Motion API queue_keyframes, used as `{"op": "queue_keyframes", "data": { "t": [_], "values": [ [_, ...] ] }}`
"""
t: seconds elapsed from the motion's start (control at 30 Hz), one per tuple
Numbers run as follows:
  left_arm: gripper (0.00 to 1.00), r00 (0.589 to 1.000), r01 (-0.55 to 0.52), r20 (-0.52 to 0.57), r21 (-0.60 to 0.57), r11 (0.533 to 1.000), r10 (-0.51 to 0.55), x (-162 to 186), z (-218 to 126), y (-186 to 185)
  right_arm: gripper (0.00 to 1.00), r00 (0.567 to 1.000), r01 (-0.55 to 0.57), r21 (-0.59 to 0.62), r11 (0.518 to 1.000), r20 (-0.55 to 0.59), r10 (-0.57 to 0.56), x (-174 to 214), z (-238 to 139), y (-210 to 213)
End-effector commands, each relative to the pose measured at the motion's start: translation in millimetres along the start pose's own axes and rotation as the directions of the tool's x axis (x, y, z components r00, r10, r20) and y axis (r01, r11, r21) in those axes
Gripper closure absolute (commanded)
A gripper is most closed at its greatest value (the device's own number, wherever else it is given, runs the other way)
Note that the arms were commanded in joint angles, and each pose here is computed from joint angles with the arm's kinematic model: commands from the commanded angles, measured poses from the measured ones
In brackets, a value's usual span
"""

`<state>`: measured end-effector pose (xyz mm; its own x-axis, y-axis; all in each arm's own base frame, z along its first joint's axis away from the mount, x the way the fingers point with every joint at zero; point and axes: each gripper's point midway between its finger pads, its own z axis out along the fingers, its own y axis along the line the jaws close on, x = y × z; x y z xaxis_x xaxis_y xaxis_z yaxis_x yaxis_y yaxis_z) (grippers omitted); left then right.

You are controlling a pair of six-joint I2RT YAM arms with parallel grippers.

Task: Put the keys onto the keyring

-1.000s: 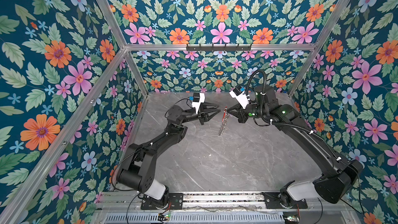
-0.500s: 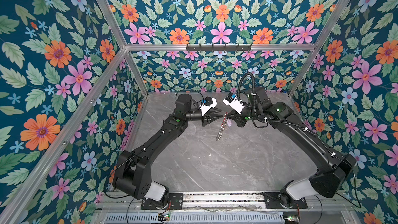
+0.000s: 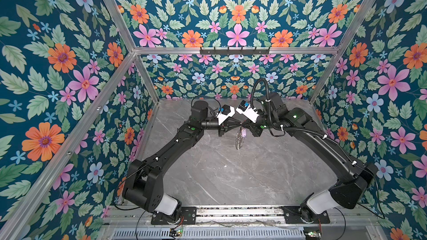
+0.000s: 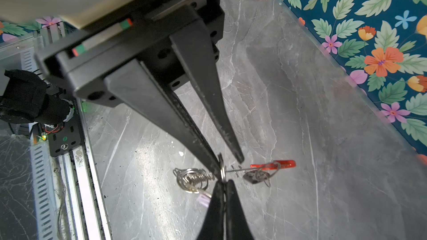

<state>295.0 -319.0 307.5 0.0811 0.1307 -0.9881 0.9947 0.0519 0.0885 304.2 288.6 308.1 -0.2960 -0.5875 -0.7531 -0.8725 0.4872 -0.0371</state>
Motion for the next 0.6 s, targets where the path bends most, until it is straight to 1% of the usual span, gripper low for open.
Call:
{"op": "queue_keyframes", "data": {
  "t": [0.0, 0.17, 0.27, 0.33, 0.4, 0.43, 0.5, 0.57],
  "values": [
    [1.0, 1.0, -0.023, 0.014, 0.018, 1.0, 0.023, -3, 1, -2, 1.0, 1.0, 0.019, -0.012, 1.0, 0.014, -0.018, -4, -1, 3],
    [1.0, 0.999, -0.026, 0.02, 0.032, 0.999, 0.026, -3, 1, -4, 1.0, 1.0, -0.003, 0.004, 1.0, 0.02, 0.003, -5, -1, 0],
    [1.0, 0.999, -0.011, 0.049, 0.021, 1.0, 0.01, -7, 0, -2, 1.0, 0.997, -0.058, 0.03, 0.998, 0.057, 0.056, -10, -3, -5],
    [1.0, 0.996, 0.009, 0.087, 0.005, 1.0, -0.01, -13, -2, 0, 0.99, 0.985, -0.137, 0.021, 0.99, 0.105, 0.134, -13, -8, -11],
    [1.0, 0.99, 0.038, 0.133, 0.0, 0.999, -0.038, -18, -5, 2, 0.82, 0.954, -0.233, -0.06, 0.971, 0.178, 0.24, -18, -18, -14],
    [1.0, 0.987, 0.053, 0.155, -0.001, 0.999, -0.052, -21, -6, 3, 0.76, 0.93, -0.28, -0.108, 0.954, 0.218, 0.298, -20, -23, -17],
    [1.0, 0.98, 0.067, 0.189, 0.004, 0.998, -0.066, -25, -9, 2, 0.69, 0.885, -0.33, -0.186, 0.925, 0.279, 0.372, -22, -31, -18],
    [1.0, 0.973, 0.076, 0.219, 0.01, 0.997, -0.077, -30, -10, 1, 0.66, 0.846, -0.36, -0.258, 0.897, 0.316, 0.43, -22, -37, -18]
  ]
}}
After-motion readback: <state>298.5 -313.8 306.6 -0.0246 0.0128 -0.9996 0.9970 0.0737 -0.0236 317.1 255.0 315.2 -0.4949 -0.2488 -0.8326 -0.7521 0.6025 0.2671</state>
